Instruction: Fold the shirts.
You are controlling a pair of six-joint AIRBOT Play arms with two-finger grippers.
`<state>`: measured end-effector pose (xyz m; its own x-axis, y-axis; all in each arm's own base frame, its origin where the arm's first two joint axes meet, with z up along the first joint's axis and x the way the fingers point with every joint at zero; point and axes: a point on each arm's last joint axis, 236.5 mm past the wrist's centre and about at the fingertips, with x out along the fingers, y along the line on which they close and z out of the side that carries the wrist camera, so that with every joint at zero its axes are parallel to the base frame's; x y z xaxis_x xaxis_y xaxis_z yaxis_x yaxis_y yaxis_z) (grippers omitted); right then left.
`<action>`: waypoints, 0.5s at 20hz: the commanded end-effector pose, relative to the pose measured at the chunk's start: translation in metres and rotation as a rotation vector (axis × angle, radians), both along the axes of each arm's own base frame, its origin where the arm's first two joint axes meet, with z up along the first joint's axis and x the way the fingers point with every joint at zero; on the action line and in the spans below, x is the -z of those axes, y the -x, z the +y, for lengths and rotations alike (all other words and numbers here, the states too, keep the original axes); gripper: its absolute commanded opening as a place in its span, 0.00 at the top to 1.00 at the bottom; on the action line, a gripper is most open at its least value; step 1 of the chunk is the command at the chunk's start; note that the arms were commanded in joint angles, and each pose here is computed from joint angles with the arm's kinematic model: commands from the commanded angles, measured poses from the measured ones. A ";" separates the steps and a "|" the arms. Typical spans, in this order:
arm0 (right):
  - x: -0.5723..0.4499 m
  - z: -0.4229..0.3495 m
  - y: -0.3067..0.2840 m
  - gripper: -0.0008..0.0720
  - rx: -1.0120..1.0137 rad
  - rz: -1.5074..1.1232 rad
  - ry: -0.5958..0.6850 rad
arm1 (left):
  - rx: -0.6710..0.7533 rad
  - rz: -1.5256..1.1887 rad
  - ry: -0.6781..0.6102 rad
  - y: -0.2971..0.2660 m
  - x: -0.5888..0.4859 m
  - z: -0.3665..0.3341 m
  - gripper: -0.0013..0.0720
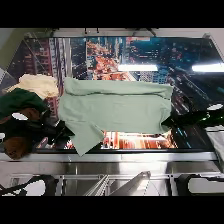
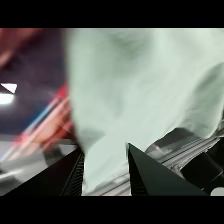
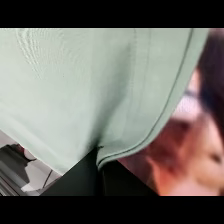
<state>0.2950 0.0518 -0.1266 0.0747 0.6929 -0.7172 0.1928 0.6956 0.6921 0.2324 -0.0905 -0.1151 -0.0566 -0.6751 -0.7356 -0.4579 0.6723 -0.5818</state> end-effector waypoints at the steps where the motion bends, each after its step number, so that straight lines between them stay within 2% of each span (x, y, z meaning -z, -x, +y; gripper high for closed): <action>1: -0.004 0.004 0.001 0.96 -0.011 -0.005 -0.021 | -0.043 -0.161 -0.063 -0.038 0.011 -0.010 0.57; 3: -0.008 0.007 0.005 0.96 -0.027 0.006 -0.042 | -0.067 -0.212 -0.034 -0.051 0.005 -0.019 0.58; 4: -0.010 0.010 0.008 0.96 -0.036 0.013 -0.055 | -0.061 -0.230 -0.004 -0.053 0.000 -0.023 0.70; 5: -0.012 0.012 0.011 0.96 -0.046 0.022 -0.069 | -0.034 -0.239 0.022 -0.051 -0.005 -0.026 0.94; 8: -0.023 0.010 0.017 0.96 -0.044 0.038 -0.107 | 0.023 -0.179 0.161 -0.029 -0.032 -0.033 0.95; 10: -0.029 -0.006 0.024 0.96 0.002 0.076 -0.090 | 0.026 -0.168 0.192 -0.014 -0.045 -0.027 0.95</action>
